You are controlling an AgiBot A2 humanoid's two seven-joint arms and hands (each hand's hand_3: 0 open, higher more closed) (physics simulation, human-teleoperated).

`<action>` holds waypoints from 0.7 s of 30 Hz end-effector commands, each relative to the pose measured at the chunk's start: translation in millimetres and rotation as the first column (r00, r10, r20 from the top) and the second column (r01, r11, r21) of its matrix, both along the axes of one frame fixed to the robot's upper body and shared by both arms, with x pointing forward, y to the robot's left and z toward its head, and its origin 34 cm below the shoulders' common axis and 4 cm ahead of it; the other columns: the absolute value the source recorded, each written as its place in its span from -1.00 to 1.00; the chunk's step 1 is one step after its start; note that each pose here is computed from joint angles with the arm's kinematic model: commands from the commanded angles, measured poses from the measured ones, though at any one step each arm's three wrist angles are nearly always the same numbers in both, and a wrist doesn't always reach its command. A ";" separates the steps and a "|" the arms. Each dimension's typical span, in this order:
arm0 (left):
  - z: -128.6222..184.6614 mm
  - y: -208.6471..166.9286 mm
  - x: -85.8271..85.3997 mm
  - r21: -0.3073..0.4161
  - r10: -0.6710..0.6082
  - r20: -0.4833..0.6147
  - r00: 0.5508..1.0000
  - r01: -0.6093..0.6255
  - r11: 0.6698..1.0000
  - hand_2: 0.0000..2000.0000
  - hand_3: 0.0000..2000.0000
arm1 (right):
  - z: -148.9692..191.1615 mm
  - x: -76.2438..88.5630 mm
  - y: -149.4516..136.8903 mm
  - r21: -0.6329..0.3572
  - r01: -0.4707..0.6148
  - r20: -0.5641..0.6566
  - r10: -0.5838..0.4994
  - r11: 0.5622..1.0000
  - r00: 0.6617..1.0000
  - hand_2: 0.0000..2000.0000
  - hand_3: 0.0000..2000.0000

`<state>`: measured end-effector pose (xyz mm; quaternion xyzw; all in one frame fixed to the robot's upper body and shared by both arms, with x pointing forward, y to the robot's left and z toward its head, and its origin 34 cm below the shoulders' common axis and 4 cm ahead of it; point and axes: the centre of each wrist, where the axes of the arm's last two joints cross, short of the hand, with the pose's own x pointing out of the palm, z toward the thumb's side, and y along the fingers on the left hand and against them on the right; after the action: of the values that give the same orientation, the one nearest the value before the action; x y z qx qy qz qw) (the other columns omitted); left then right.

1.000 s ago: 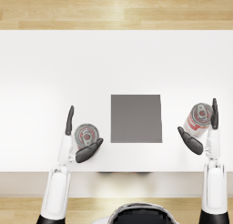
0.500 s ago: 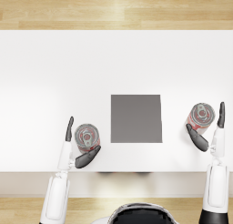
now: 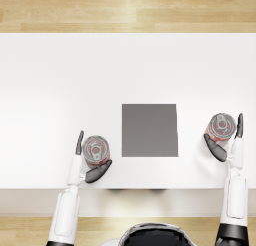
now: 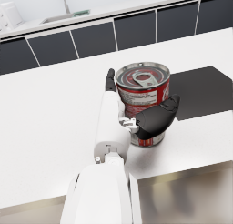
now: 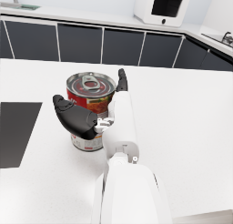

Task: Pick up the red can on the left and place it in the middle, then pick up the red can on the right and place it on top of the can in the middle

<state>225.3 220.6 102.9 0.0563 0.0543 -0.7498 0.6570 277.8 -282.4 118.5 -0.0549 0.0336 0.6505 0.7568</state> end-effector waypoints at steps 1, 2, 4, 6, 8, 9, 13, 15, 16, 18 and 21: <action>-9.6 -2.3 6.6 -0.003 0.002 -0.035 0.999 -0.002 1.000 -1.00 -1.00 | -7.2 8.8 -3.0 0.013 0.014 -0.034 -0.013 1.000 0.999 -1.00 -1.00; -13.6 -2.3 7.5 -0.003 0.005 -0.050 0.999 -0.005 1.000 -1.00 -1.00 | -10.2 10.7 -3.9 0.018 0.019 -0.047 -0.018 1.000 0.999 -1.00 -1.00; -17.6 -1.4 7.4 -0.004 0.012 -0.064 0.998 -0.012 1.000 -1.00 -1.00 | -14.1 11.6 -3.9 0.024 0.022 -0.062 -0.021 0.999 0.998 -1.00 -1.00; -22.5 -1.4 7.2 -0.005 0.014 -0.083 0.996 -0.014 1.000 -1.00 -1.00 | -17.1 14.4 -3.8 0.031 0.026 -0.075 -0.023 0.999 0.997 -1.00 -1.00; -25.5 -3.4 9.1 -0.010 0.009 -0.093 0.996 -0.010 1.000 -1.00 -1.00 | -18.1 18.3 0.2 0.034 0.014 -0.082 -0.012 0.999 0.997 -1.00 -1.00; -26.5 -4.4 9.0 -0.011 0.005 -0.097 0.995 -0.006 1.000 -1.00 -1.00 | -18.0 18.3 0.3 0.036 0.016 -0.081 -0.013 0.999 0.997 -1.00 -1.00; -20.4 -4.5 9.3 -0.022 -0.035 -0.079 0.996 0.033 0.999 1.00 0.31 | -8.0 15.8 0.3 0.038 -0.049 -0.047 0.050 0.998 0.998 1.00 0.31; -7.4 -7.7 11.8 -0.033 -0.032 -0.027 0.999 0.031 0.999 1.00 0.52 | 6.1 15.4 1.2 0.033 -0.044 0.012 0.043 0.999 0.999 1.00 0.52; 0.6 -10.7 13.1 -0.040 -0.034 0.005 0.999 0.034 0.999 1.00 0.52 | 12.1 15.6 2.2 0.030 -0.046 0.037 0.044 0.999 0.998 1.00 0.52; 23.7 -22.0 16.8 -0.057 -0.057 0.094 0.994 0.062 0.996 1.00 0.52 | 29.2 15.2 6.1 0.016 -0.062 0.102 0.060 0.998 0.993 1.00 0.52; 49.0 -44.4 27.3 -0.090 -0.102 0.188 0.977 0.121 0.989 1.00 0.52 | 53.3 11.9 14.0 -0.007 -0.089 0.192 0.088 0.996 0.977 1.00 0.52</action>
<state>244.3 190.5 125.7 0.0670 -0.0051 -0.7715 0.6327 289.7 -272.5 144.7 -0.0795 -0.0117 0.6742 0.7341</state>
